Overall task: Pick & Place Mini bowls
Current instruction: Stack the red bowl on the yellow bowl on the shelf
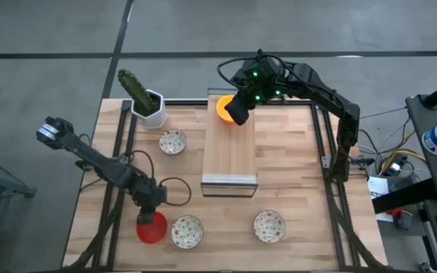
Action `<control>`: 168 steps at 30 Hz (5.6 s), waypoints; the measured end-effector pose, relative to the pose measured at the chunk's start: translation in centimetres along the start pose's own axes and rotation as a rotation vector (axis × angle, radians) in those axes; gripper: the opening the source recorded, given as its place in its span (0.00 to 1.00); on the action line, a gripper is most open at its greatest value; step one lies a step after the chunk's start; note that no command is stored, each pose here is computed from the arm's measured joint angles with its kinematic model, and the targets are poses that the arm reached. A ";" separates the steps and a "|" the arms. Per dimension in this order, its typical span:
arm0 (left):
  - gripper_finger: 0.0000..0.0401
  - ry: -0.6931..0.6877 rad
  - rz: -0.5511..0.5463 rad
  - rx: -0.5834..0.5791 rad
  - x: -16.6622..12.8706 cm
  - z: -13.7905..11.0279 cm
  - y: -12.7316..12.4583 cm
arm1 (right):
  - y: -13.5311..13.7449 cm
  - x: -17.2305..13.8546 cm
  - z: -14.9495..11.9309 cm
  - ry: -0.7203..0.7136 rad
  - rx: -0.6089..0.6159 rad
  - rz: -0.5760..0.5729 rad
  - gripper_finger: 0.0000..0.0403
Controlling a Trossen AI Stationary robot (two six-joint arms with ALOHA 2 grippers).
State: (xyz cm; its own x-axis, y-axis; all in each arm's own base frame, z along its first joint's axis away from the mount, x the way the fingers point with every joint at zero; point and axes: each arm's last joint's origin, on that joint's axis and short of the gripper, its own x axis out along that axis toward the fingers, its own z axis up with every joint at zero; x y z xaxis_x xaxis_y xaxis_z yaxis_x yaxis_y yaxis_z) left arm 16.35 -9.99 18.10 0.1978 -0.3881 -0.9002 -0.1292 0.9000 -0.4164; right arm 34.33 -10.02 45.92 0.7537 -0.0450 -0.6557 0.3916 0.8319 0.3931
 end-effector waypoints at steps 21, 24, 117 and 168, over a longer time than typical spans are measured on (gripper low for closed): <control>0.01 0.089 0.039 -0.055 1.7 0.2 0.3 | -0.1 0.0 0.0 -0.011 -0.004 -0.023 0.02; 0.01 0.089 0.029 -0.061 1.4 0.1 0.2 | 0.0 0.0 0.0 -0.009 -0.008 -0.021 0.02; 0.00 0.040 -0.940 -0.566 -9.0 5.3 0.9 | 17.4 15.0 -8.5 0.041 -0.611 0.842 0.25; 0.34 -0.414 -0.997 -0.591 -13.9 6.9 3.3 | 16.6 15.1 -9.0 0.174 -0.565 0.889 0.02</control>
State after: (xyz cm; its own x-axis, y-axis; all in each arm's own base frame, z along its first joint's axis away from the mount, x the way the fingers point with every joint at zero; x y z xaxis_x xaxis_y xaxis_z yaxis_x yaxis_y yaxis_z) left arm 19.89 -0.26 30.14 0.7408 -0.6654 -0.0917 -0.1440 -0.0239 -0.9893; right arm 47.48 8.10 36.77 0.5452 0.7465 -0.3814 -0.5964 0.6651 0.4494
